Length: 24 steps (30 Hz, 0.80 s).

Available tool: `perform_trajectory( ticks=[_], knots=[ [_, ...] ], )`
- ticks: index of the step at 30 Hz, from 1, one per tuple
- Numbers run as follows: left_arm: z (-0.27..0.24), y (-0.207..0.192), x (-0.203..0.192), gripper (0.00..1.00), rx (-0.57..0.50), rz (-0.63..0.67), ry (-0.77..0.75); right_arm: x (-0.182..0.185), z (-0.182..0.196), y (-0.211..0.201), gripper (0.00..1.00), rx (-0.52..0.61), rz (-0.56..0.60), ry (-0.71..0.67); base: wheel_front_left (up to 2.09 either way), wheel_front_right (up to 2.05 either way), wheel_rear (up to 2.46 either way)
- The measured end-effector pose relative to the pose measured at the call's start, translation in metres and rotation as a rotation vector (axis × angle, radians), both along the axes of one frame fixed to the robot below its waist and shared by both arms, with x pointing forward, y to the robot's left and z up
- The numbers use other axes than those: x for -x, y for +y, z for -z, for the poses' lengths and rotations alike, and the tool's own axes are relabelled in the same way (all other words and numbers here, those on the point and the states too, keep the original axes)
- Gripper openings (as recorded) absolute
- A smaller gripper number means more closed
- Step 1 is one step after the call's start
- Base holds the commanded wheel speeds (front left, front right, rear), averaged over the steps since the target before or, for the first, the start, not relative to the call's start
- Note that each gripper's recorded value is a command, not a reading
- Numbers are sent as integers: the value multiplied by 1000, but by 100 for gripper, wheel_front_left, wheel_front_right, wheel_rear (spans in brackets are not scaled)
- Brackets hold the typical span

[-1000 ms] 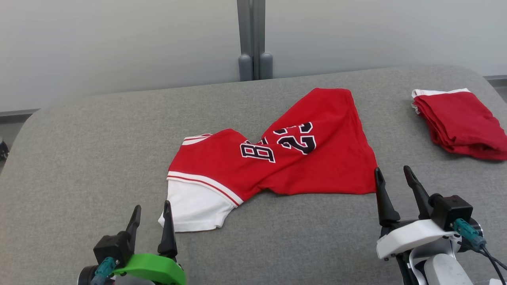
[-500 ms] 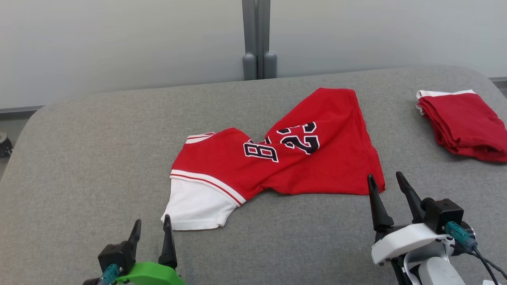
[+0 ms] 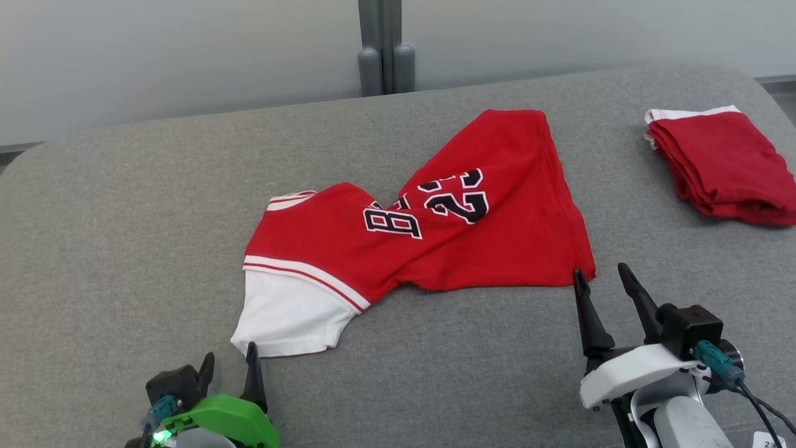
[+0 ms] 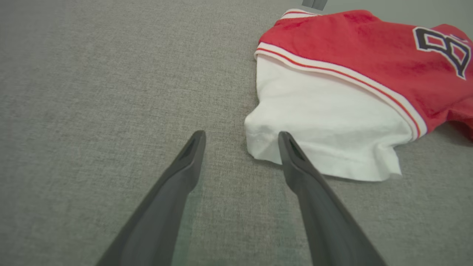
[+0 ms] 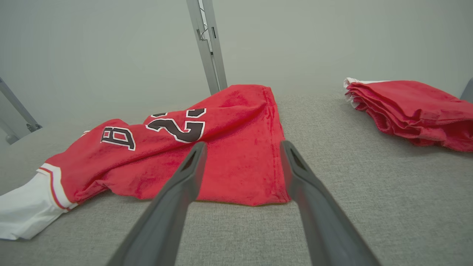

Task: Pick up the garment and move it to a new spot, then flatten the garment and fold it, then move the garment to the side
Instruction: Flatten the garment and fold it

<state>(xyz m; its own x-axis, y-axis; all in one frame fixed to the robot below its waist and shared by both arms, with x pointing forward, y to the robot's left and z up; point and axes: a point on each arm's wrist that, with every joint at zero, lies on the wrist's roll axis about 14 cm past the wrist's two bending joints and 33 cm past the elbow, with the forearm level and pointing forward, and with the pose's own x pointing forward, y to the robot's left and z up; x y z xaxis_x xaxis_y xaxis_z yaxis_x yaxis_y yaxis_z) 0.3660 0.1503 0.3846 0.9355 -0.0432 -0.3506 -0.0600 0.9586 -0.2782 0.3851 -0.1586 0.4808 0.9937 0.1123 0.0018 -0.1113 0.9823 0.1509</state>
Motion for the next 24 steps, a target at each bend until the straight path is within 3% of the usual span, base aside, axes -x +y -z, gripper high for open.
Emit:
perform_trajectory(
  ticks=[6,7,8,9,10,24],
  knots=[
    [9,-13,-11,100,11,38,20,-2,13,-10,100,14,27,43,0,0,0],
    [11,-15,-13,82,13,45,23,-2,16,-12,100,16,32,54,0,0,0],
    [12,-16,-14,49,13,49,27,-3,18,-14,100,17,36,61,0,0,0],
    [13,-17,-15,28,13,52,29,-3,20,-15,100,19,41,69,0,0,0],
    [14,-19,-16,0,14,58,31,-3,24,-17,100,19,47,84,0,0,0],
    [-5,-17,-28,0,26,52,-46,-35,73,-31,100,48,79,304,0,0,0]
  ],
)
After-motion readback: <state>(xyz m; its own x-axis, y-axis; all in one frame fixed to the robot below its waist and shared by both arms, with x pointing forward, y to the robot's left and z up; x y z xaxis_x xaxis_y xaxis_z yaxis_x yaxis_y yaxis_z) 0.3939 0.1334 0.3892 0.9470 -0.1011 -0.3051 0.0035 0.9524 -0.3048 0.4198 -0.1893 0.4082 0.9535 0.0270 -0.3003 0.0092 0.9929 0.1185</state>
